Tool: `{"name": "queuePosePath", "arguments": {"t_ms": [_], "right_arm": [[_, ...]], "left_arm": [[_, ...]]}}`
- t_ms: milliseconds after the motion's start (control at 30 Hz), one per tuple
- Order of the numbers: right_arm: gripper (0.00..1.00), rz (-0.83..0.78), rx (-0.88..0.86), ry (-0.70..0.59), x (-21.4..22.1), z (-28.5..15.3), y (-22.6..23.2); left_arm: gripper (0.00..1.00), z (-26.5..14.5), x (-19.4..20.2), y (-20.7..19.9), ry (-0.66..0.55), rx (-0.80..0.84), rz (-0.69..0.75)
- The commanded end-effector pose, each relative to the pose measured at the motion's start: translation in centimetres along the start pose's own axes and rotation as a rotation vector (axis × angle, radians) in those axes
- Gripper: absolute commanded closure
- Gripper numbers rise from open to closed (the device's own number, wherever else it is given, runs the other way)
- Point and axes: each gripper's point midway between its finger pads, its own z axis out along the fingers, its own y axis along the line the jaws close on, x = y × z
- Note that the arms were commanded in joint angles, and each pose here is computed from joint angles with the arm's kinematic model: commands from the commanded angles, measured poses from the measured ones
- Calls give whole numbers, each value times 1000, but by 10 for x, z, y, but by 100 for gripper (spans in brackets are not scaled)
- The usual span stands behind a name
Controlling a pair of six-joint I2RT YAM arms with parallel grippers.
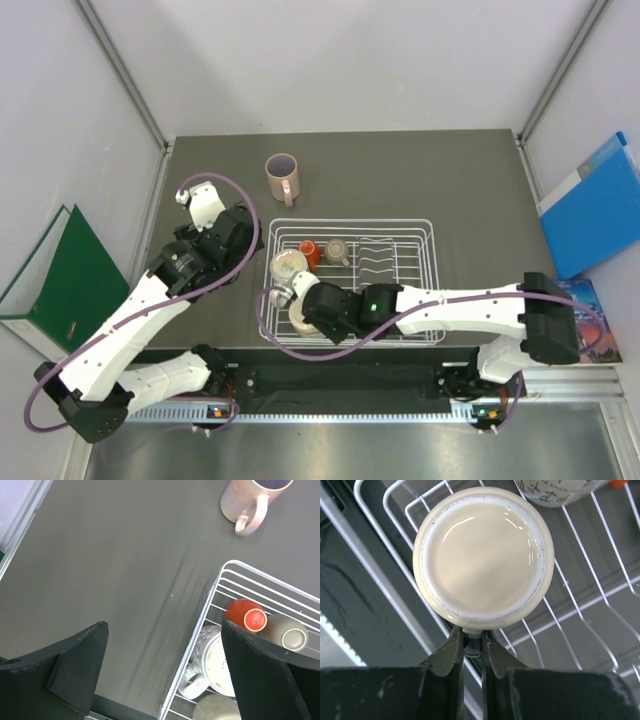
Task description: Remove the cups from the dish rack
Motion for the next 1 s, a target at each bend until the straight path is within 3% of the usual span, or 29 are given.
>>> {"name": "queuePosePath", "arguments": {"t_ms": [0,333,433,500,700,967], "right_arm": [[100,40,-5,-169,-54,-60,1],[100,99,53,-257,-66,-103,-22],[100,200,67,-376,-82,-129,-39],[100,305,57,-470,-95,-153,-56],[100,548,-73,-777,-132,-205,-93],[100,593,-348,-1041,-171,-248,-90]], "left_arm": [[1,-1,-5,-5,-21,24,-29],[2,-1,-7,-15,-20,51,-56],[1,-4,-9,-21,-20,96,-88],[1,-14,-13,-40,-6,221,-112],[1,-29,-11,-69,17,421,-186],[1,-58,-22,-115,43,690,-302]]}}
